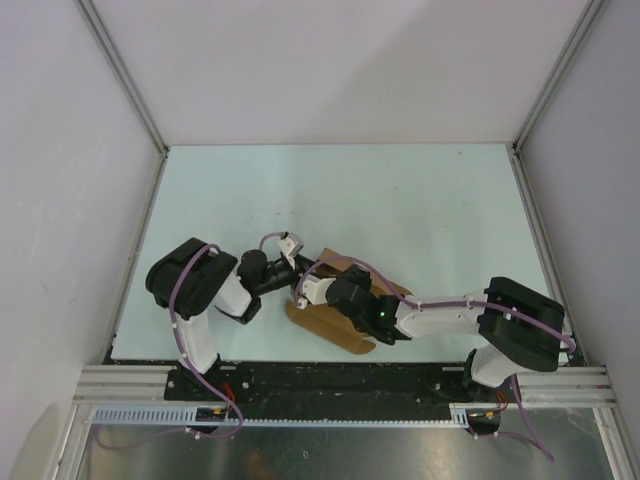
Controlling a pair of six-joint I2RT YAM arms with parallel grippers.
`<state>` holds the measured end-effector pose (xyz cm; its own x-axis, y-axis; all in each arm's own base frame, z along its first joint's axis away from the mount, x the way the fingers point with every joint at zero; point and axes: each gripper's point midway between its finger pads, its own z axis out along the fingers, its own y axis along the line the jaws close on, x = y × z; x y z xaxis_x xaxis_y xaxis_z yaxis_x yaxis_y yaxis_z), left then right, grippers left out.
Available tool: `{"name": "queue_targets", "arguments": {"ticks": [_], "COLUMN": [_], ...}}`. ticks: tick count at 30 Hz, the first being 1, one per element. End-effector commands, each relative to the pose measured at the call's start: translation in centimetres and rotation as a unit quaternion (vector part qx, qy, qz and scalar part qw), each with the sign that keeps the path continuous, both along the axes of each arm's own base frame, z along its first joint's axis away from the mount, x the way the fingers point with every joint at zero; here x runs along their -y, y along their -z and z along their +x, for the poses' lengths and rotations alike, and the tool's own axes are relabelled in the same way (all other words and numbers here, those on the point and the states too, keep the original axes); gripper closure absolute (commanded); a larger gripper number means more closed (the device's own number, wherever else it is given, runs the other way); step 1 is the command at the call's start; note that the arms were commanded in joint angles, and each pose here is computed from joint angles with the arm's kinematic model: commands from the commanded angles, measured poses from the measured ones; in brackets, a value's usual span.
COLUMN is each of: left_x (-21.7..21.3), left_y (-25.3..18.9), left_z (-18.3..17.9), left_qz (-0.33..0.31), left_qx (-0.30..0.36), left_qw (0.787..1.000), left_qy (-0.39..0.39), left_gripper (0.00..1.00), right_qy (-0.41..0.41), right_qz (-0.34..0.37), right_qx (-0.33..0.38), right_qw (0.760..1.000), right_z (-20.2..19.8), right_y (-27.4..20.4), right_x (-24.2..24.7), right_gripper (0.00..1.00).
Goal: Fold the paper box
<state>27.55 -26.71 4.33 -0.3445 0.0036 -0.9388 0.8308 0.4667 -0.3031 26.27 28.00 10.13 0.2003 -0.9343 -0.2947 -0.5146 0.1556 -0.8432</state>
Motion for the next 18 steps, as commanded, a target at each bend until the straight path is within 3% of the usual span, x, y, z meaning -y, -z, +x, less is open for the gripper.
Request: {"name": "queue_targets", "arguments": {"ticks": [1,10,18], "left_x": [0.89,0.93,1.2], "left_y": [-5.51,-5.25,-5.65], "left_z": [2.21,1.95,1.44], "left_qz": [-0.061,-0.065,-0.079], "left_qx": [0.124,0.118,0.117], "left_qw": [0.99,0.991,0.99], "left_qy": [-0.016,-0.014,-0.001], "left_gripper": [0.29,0.31,0.26], "right_qy": [-0.03,-0.024,-0.025], "right_qz": [-0.043,-0.068,-0.09], "right_qx": [-0.07,-0.054,-0.038], "right_qw": [0.996,0.996,0.995], "right_z": [-2.41,-2.64,-2.91], "right_y": [5.04,5.57,5.88], "right_x": [0.25,0.49,1.05], "right_gripper": [0.98,1.0,1.0]}}
